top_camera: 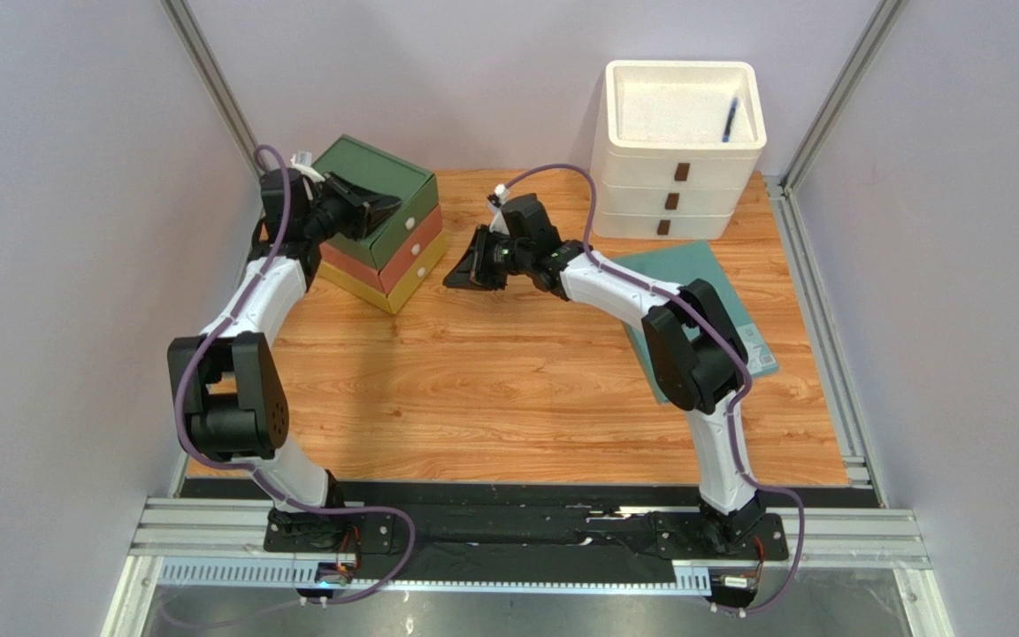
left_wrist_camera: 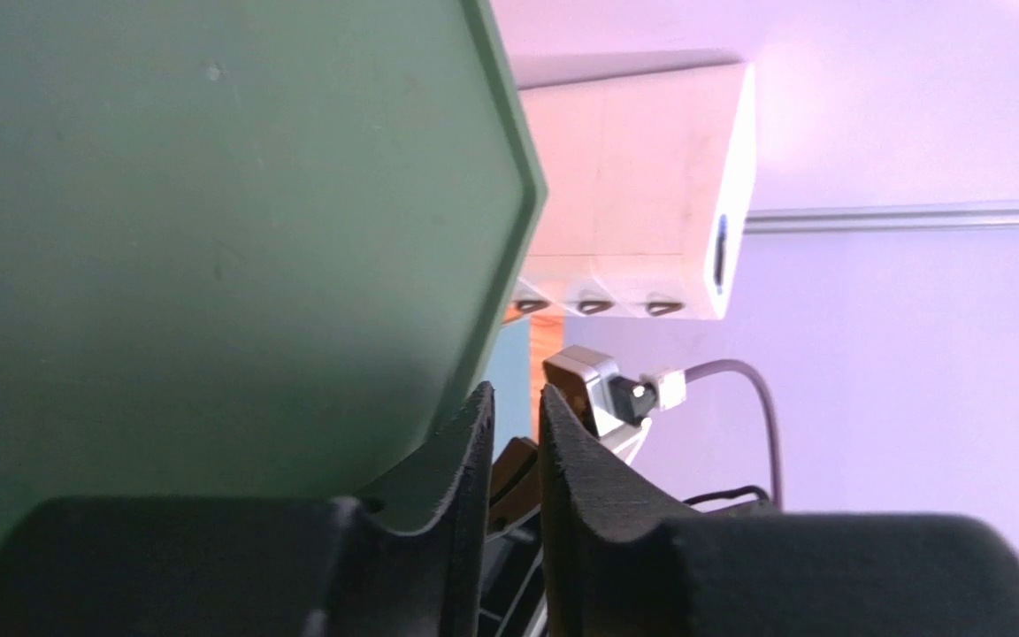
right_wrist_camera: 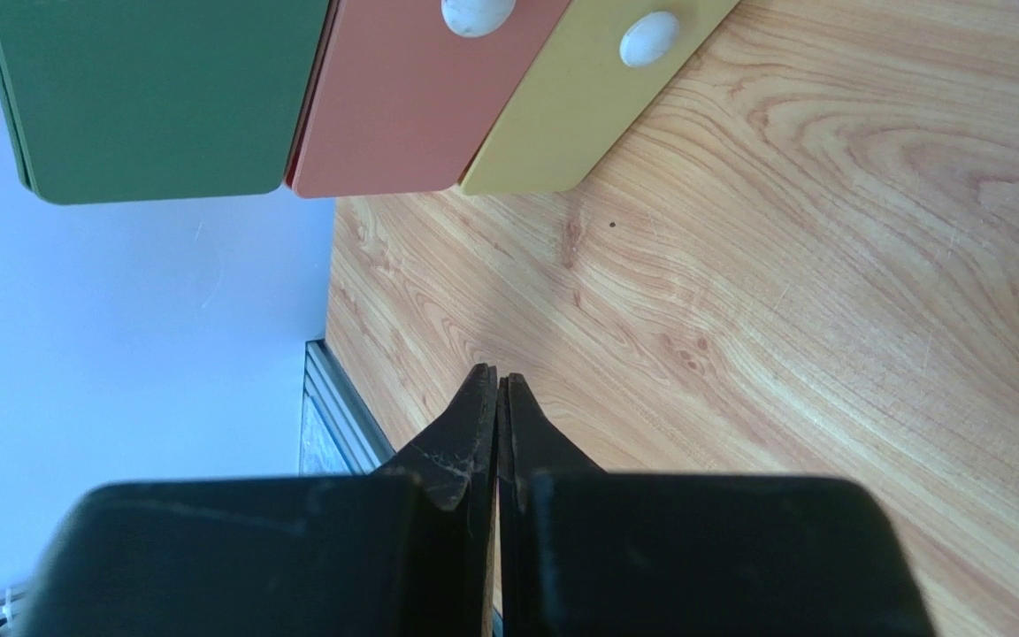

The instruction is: Organize the makeup

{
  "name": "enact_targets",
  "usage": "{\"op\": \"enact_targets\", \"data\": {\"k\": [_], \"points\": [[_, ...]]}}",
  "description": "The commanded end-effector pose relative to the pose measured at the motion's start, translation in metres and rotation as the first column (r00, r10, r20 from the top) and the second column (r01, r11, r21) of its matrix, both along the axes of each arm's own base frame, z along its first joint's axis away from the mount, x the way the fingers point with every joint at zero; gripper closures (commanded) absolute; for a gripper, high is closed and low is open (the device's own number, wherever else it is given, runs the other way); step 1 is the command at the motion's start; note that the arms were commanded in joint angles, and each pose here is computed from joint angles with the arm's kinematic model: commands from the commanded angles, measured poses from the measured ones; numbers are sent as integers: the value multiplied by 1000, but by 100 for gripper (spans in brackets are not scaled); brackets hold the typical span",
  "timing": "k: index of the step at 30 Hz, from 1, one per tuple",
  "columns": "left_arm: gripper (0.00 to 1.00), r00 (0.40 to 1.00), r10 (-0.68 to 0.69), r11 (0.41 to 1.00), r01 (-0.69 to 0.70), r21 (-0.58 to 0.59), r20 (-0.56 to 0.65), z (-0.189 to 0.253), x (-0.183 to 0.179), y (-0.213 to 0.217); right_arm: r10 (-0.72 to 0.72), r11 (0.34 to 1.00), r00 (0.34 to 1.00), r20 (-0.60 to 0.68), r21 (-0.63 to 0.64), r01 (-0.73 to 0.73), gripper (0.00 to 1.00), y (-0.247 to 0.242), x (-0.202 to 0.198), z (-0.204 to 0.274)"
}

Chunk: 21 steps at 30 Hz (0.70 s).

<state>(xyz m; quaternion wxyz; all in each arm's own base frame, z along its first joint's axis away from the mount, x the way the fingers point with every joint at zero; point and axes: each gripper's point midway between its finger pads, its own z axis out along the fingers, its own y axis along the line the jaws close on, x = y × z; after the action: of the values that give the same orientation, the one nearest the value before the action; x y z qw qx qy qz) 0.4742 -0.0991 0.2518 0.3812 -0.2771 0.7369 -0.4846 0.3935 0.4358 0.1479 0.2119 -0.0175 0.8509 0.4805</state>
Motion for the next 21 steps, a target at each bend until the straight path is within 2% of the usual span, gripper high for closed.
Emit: {"op": "enact_targets", "data": {"k": [1,6,10,11,12,14,16,17,19,20,21], "points": [[67,970,42,997,-27,-68,238,76,-8,2,10,999,995,97,43,-14,100,-4,-3,40],[58,955,36,997,-13,-80,294,97,-18,0,2,999,994,108,44,-7,100,-6,-2,44],[57,952,18,996,9,-84,306,107,-35,-6,-7,1000,992,129,17,5,100,-12,-3,48],[55,949,14,997,12,-81,315,110,-39,-8,-22,1000,989,149,-1,23,96,-16,0,50],[43,950,4,998,14,-56,311,109,-46,-10,-25,999,988,152,-17,28,92,-19,-3,54],[34,951,-30,999,36,-13,308,109,-54,-15,-41,997,979,198,-53,52,71,-28,0,60],[29,948,-84,996,67,64,308,109,-68,-25,-56,993,972,230,-88,78,56,-40,-4,71],[19,946,-100,993,75,93,307,109,-73,-28,-84,987,964,252,-113,116,42,-48,-1,74],[11,937,-165,976,110,187,309,110,-88,-41,-95,978,949,302,-151,146,26,-65,-6,89],[1,939,-182,968,119,220,292,107,-91,-44,-124,967,937,328,-173,188,9,-74,-4,93],[1,938,-220,947,141,288,266,105,-98,-45,-119,956,935,334,-216,199,1,-85,-8,90]]}}
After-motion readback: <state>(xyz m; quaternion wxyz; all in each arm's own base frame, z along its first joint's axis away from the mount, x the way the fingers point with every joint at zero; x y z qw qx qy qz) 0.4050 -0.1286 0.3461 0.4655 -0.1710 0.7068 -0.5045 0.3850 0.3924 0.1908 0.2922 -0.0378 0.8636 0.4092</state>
